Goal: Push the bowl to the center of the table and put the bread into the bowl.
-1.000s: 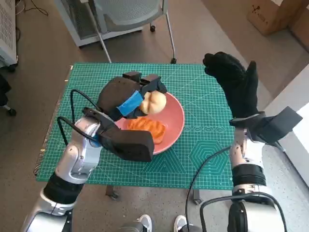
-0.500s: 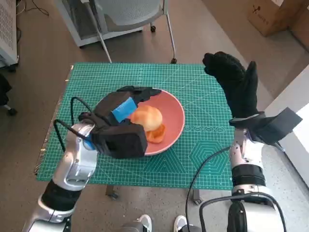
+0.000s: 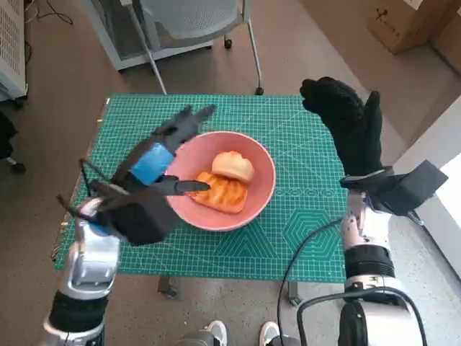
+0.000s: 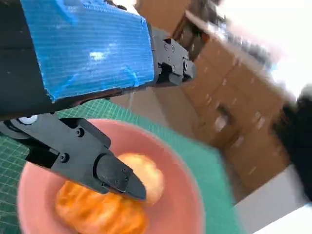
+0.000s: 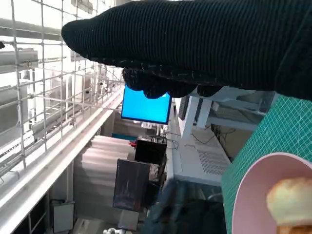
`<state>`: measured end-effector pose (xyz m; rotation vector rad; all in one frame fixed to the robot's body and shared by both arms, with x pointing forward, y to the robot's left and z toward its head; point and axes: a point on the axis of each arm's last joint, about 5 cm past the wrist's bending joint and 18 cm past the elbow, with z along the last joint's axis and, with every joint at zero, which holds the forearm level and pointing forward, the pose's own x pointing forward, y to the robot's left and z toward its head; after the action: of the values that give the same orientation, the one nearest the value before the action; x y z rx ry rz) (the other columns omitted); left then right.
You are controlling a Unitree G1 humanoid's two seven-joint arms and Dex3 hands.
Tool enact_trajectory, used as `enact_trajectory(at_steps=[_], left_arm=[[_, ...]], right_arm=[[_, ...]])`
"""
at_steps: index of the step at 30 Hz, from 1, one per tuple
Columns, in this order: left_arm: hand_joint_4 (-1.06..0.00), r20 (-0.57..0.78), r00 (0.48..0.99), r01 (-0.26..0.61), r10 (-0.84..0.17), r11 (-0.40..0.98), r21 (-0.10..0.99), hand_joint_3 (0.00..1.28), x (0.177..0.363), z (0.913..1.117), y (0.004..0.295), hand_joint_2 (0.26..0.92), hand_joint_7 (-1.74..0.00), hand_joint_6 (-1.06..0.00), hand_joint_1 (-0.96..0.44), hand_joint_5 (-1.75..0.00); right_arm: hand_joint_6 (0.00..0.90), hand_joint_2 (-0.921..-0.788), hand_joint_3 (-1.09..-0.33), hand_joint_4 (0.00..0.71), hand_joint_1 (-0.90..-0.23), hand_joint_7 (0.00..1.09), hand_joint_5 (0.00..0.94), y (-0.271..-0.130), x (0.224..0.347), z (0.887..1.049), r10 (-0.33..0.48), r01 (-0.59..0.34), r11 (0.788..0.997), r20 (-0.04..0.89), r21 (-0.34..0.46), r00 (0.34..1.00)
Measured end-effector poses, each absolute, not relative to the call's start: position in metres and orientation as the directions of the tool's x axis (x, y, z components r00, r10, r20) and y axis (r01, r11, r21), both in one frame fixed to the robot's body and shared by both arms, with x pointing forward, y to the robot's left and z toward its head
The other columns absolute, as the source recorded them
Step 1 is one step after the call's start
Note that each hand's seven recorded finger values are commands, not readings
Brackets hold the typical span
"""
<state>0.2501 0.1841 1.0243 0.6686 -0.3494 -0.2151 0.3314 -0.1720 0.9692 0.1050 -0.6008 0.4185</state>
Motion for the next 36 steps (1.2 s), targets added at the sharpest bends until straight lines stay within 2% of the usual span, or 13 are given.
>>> enact_trajectory(at_steps=[6,12,18,22,36], left_arm=[[0.00,0.414,0.881,0.050,-0.230,0.914,0.403,0.35,0.243,1.027,0.195,0.919,-0.02,-0.14,-0.70,0.00],[-0.01,0.539,0.831,0.086,-0.137,0.989,0.119,0.42,0.235,1.019,0.205,0.921,-0.02,-0.13,-0.76,0.00],[-0.04,0.573,0.817,0.117,-0.066,0.992,-0.053,0.39,0.229,1.012,0.215,0.921,-0.04,-0.17,-0.77,-0.02],[-0.04,0.567,0.822,0.118,-0.042,0.988,-0.099,0.36,0.225,1.010,0.220,0.921,-0.05,-0.17,-0.77,-0.01],[-0.01,0.581,0.811,0.115,-0.061,0.992,-0.056,0.40,0.218,1.012,0.225,0.921,-0.04,-0.13,-0.77,0.00]], right_arm=[[0.346,-0.921,-0.789,0.210,-0.639,0.00,0.000,-0.170,0.332,0.971,0.357,-0.417,0.909,0.571,-0.029,0.739],[0.339,-0.921,-0.787,0.192,-0.645,0.00,0.000,-0.166,0.333,0.974,0.365,-0.425,0.905,0.578,-0.034,0.730],[0.334,-0.921,-0.788,0.184,-0.646,0.00,0.000,-0.164,0.334,0.976,0.359,-0.420,0.907,0.584,-0.032,0.728],[0.334,-0.921,-0.787,0.182,-0.647,0.00,0.000,-0.163,0.335,0.978,0.354,-0.418,0.908,0.588,-0.030,0.728],[0.329,-0.921,-0.755,0.173,-0.676,0.00,0.000,-0.150,0.341,0.989,0.365,-0.446,0.895,0.606,-0.019,0.707]])
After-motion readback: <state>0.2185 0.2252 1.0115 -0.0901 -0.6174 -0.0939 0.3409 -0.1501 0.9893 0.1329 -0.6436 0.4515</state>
